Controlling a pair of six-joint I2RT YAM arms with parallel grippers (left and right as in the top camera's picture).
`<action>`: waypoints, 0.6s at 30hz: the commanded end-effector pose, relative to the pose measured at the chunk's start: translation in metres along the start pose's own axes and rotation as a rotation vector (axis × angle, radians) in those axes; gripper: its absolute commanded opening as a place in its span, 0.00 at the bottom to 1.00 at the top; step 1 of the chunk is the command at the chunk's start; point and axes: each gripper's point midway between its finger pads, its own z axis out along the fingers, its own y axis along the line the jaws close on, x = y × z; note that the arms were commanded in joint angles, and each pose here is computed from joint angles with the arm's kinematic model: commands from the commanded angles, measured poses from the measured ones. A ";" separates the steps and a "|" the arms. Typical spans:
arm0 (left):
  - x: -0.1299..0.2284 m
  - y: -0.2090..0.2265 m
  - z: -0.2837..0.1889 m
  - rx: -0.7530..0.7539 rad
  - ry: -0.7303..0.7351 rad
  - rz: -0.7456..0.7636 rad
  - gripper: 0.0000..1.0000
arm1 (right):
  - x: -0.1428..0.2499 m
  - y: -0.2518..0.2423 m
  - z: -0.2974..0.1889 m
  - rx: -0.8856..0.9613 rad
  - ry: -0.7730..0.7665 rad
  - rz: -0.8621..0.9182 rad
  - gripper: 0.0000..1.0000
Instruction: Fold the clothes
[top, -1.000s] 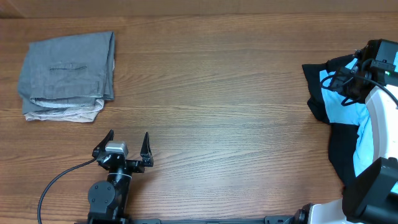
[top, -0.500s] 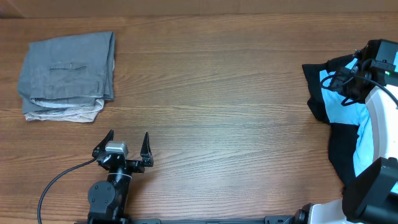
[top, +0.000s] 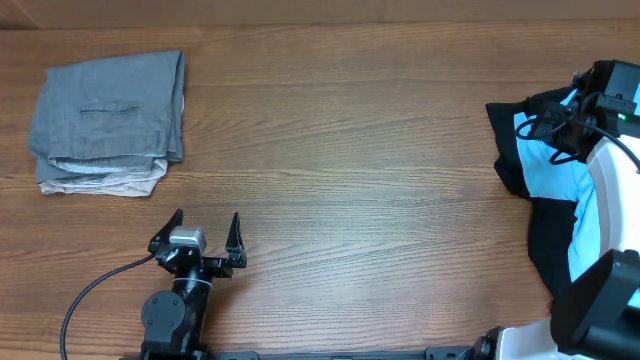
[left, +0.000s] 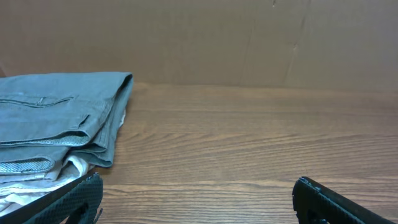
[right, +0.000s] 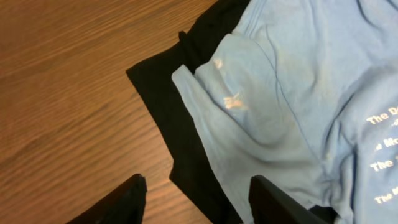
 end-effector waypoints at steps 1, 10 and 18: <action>-0.001 0.000 0.000 -0.003 -0.009 0.018 1.00 | -0.007 -0.008 0.015 0.049 0.001 0.007 0.42; -0.001 0.000 0.000 -0.003 -0.009 0.019 1.00 | -0.019 -0.034 0.043 0.104 -0.031 0.047 0.20; -0.001 0.000 0.000 -0.003 -0.010 0.018 1.00 | -0.033 -0.030 0.054 0.041 -0.078 0.063 0.19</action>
